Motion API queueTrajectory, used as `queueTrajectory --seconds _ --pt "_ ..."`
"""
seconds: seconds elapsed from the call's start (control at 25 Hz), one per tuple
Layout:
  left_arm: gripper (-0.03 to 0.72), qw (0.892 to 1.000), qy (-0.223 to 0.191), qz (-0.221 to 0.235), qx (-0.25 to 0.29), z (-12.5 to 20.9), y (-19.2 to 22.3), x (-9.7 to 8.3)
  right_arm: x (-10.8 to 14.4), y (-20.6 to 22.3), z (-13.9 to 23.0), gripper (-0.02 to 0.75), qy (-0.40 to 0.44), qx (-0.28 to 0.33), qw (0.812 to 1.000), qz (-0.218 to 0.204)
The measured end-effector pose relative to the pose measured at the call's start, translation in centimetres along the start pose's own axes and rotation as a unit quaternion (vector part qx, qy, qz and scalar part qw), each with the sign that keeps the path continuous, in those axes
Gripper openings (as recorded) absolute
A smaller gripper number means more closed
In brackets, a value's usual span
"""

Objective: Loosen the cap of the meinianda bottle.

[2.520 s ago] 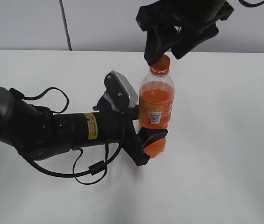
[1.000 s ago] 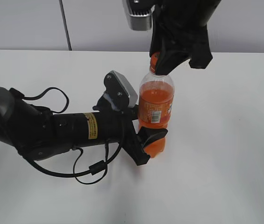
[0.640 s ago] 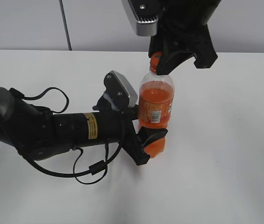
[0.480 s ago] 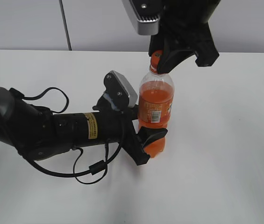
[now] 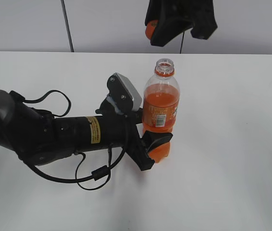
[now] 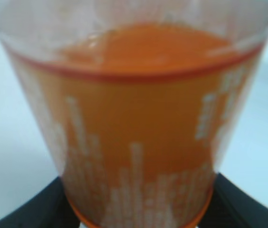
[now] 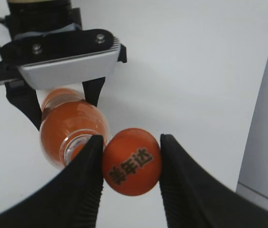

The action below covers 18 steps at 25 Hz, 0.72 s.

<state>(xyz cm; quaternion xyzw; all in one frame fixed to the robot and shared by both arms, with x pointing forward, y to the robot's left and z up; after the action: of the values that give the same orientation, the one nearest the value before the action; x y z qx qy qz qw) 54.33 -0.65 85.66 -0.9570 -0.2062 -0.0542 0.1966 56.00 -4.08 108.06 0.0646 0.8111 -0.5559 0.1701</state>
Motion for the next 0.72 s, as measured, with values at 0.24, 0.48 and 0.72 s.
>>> queueTrajectory --seconds 0.24,0.48,0.72 --pt "0.405 1.0 0.0 0.0 0.0 0.0 0.0 0.0 -1.2 -2.3 -0.5 0.272 0.229 -0.015 0.973 0.037" --pt "0.405 1.0 0.0 0.0 0.0 0.0 0.0 0.0 -1.7 -4.5 0.4 0.272 0.511 -0.025 0.856 0.078" --pt "0.405 1.0 0.0 0.0 0.0 0.0 0.0 0.0 -1.8 -6.0 0.7 0.272 0.606 -0.042 0.789 0.094"
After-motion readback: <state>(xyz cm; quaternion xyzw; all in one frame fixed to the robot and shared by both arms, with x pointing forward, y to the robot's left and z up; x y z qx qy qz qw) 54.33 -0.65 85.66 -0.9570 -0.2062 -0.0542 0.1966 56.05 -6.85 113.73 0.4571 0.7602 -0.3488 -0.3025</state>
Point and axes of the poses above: a point on each arm's last joint axis where the gripper is mounted, y pointing out along that axis toward the gripper, x along the wrist's bending axis when the last joint is at zero, z = x × y, the point moved 7 cm from there along y, pointing out along that axis toward the gripper, and after that the axes turned 9 degrees about y, right-handed, at the moved point
